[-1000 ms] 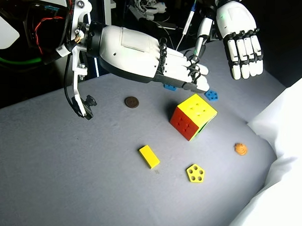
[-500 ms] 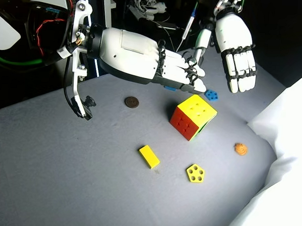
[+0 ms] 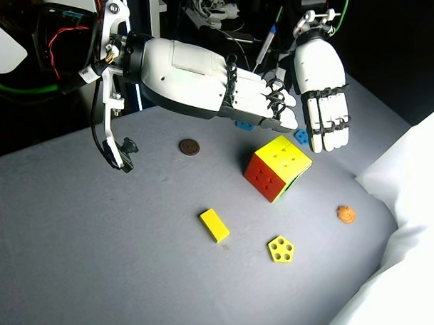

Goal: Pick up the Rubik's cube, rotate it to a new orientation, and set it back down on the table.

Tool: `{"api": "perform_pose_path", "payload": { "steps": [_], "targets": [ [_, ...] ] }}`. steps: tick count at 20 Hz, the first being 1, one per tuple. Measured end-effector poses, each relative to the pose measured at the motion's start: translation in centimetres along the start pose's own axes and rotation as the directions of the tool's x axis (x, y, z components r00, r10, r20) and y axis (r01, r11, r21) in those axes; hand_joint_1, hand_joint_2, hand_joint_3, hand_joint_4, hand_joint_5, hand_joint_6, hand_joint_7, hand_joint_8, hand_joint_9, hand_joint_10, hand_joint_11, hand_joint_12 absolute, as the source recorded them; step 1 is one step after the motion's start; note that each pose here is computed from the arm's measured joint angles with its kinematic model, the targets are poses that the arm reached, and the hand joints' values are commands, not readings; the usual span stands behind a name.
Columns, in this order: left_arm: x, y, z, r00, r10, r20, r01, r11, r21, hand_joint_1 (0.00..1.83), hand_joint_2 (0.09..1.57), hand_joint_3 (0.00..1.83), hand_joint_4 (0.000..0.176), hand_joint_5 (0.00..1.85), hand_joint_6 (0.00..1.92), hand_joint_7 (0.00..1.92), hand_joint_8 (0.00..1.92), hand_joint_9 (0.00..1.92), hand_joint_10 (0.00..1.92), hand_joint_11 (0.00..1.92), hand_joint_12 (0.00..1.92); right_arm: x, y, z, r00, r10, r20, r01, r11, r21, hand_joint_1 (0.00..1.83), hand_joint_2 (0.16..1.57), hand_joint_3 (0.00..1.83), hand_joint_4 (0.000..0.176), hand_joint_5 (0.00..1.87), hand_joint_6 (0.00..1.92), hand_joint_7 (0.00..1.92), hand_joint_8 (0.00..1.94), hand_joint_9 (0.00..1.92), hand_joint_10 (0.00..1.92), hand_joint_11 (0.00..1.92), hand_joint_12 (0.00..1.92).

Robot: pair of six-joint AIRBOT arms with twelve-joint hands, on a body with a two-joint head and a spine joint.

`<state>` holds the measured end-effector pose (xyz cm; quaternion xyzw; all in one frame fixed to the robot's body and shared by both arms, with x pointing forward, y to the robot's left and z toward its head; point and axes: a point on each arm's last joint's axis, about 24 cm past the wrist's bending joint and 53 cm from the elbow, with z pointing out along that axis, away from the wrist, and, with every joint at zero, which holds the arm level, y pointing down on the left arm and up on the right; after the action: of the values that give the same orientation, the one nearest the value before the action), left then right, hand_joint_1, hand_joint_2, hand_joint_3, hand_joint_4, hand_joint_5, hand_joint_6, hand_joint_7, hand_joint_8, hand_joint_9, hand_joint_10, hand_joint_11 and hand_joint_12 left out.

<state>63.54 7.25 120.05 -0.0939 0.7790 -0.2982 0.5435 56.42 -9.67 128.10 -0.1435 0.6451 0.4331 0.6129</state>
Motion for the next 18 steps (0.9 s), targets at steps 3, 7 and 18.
{"api": "perform_pose_path", "payload": {
  "steps": [3,7,18],
  "targets": [
    [0.3,-0.2,0.5,0.9998,-0.018,-0.01,0.018,0.9992,-0.036,1.22,1.03,0.01,0.007,0.0,0.0,0.0,0.0,0.0,0.0,0.01,0.01,0.2,-0.1,0.0,1.0,0.001,-0.006,-0.001,1.0,0.005,0.07,1.26,0.01,0.0,0.0,0.0,0.06,0.0,0.03,0.0,0.0,0.0],
    [0.1,1.8,0.9,0.9982,-0.058,0.016,0.06,0.988,-0.142,1.21,1.04,0.01,0.013,0.0,0.0,0.0,0.0,0.0,0.0,0.0,0.01,0.4,0.0,-0.2,1.0,0.001,-0.006,-0.001,1.0,-0.005,0.08,1.25,0.0,0.0,0.0,0.0,0.05,0.0,0.01,0.0,0.0,0.0],
    [1.7,1.9,2.5,0.9951,-0.099,-0.005,0.096,0.9756,-0.197,1.22,1.04,0.0,0.0,0.0,0.0,0.0,0.0,0.0,0.0,0.0,0.02,-0.4,0.4,-0.1,1.0,-0.01,0.022,0.01,1.0,-0.017,0.07,1.25,0.0,0.0,0.03,0.01,0.08,0.01,0.04,0.01,0.0,0.0]
  ]
}}
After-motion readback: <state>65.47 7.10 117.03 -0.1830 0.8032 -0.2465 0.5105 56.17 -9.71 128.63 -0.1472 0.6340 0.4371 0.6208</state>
